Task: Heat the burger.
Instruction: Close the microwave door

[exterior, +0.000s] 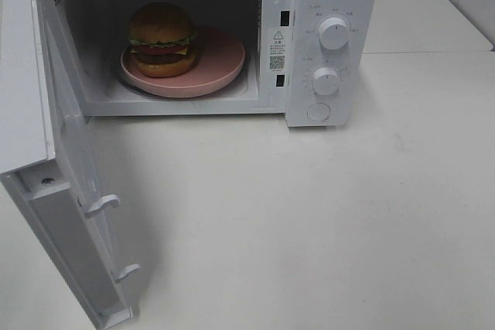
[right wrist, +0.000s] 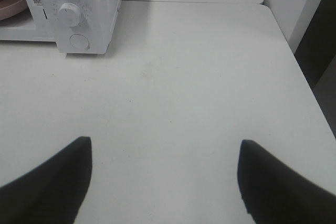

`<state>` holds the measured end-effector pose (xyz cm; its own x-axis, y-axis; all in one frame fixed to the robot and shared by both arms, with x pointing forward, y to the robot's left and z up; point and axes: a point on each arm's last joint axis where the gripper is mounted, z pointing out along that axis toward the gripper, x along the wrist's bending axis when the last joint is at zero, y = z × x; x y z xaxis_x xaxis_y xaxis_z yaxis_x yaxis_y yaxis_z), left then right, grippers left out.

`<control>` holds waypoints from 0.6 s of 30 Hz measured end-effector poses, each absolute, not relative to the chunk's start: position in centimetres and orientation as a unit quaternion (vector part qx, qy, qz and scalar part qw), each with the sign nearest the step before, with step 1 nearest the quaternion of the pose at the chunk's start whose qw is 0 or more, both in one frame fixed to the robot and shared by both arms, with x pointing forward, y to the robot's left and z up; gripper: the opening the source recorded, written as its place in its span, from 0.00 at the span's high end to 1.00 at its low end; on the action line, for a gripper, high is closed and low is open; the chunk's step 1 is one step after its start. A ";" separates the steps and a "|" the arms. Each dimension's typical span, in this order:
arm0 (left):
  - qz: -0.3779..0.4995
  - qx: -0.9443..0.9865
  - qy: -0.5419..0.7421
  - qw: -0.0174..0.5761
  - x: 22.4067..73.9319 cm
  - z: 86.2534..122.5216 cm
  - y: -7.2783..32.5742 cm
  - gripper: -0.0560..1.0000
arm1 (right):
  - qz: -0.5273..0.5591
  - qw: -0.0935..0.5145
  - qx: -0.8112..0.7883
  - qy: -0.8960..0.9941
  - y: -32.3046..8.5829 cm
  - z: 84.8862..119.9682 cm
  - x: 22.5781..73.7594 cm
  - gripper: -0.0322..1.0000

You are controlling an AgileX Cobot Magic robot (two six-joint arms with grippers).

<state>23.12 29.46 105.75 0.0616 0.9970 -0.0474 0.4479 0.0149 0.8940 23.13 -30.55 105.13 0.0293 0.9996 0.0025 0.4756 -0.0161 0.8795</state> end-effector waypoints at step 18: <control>0.346 0.611 0.591 0.397 23.1 105.7 29.5 0.01 | 0.357 0.366 0.617 0.598 -30.6 105.1 23.1 0.23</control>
<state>23.12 29.46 105.75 0.0616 0.9970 -0.0474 0.4479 0.0149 0.8940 23.13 -30.55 105.13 0.0293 0.9996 0.0025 0.4756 -0.0161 0.8795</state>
